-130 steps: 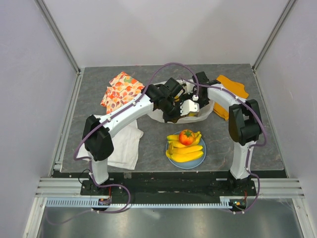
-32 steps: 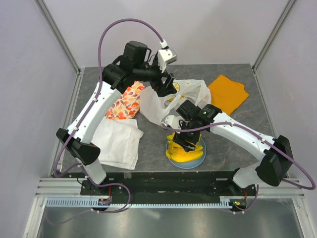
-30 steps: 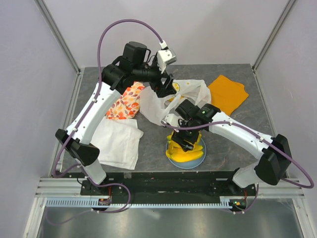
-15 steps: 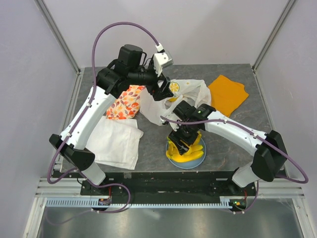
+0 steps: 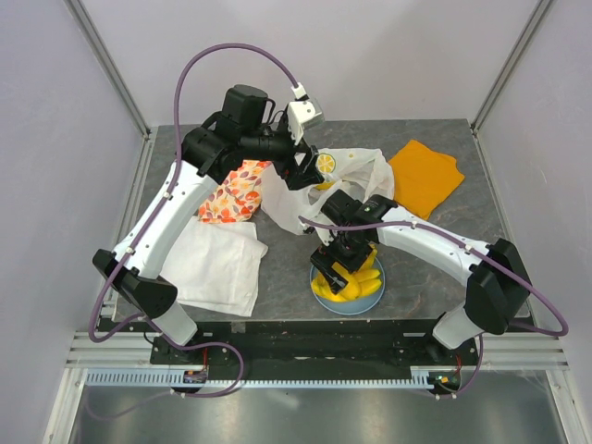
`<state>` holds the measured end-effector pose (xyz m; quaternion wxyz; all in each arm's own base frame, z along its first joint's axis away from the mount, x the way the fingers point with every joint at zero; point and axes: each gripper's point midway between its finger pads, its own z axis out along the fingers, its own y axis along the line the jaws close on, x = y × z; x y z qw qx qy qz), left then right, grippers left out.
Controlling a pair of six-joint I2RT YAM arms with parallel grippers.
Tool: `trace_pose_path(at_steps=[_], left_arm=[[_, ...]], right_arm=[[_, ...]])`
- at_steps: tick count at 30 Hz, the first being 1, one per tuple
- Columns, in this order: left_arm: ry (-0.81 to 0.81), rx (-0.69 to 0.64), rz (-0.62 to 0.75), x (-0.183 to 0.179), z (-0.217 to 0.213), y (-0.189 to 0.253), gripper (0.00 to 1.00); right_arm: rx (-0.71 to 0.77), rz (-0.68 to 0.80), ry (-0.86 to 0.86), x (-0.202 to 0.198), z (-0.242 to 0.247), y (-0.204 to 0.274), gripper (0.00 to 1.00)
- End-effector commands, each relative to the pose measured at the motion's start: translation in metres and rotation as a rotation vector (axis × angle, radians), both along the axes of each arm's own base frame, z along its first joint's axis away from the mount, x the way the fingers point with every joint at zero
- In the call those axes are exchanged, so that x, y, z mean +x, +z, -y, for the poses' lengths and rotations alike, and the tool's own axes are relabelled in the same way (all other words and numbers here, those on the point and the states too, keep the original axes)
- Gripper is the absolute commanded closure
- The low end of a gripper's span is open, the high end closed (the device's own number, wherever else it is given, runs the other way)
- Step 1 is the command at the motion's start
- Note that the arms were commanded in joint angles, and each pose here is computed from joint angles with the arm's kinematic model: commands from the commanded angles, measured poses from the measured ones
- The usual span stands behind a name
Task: Take the fake fruits out of the plastic bag
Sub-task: Place the fake fruit on the plate, then adjust the plastic bag at the center of the board.
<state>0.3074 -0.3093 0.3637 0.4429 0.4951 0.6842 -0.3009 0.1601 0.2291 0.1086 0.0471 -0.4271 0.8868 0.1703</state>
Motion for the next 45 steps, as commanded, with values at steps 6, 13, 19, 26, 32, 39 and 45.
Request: trace_pose_path(at_steps=[6,13,19,26,32,39,45], left_arm=[[-0.005,-0.041,0.038,-0.006,-0.003,0.019,0.09],[0.165,-0.038,0.1,0.012,-0.022,0.033,0.09],[0.3,-0.052,0.115,0.02,-0.041,0.043,0.09],[0.13,-0.008,-0.001,-0.002,-0.015,-0.011,0.09],[0.037,0.065,0.051,-0.011,0.024,-0.033,0.06],[-0.009,-0.011,-0.064,-0.019,0.046,-0.027,0.06],[-0.025,0.03,-0.147,-0.025,0.052,-0.056,0.06]], right_arm=[[0.023,0.064,0.074,0.002,0.004,0.043,0.02],[-0.091,0.212,0.147,0.021,0.035,0.086,0.02],[-0.096,0.314,0.019,0.075,0.074,0.118,0.02],[0.093,0.393,-0.153,0.166,0.06,0.134,0.08],[0.124,0.35,-0.153,0.215,0.04,0.09,0.23],[0.177,0.269,-0.246,0.262,0.044,0.045,0.32],[0.168,0.304,-0.268,0.299,0.037,0.032,0.22]])
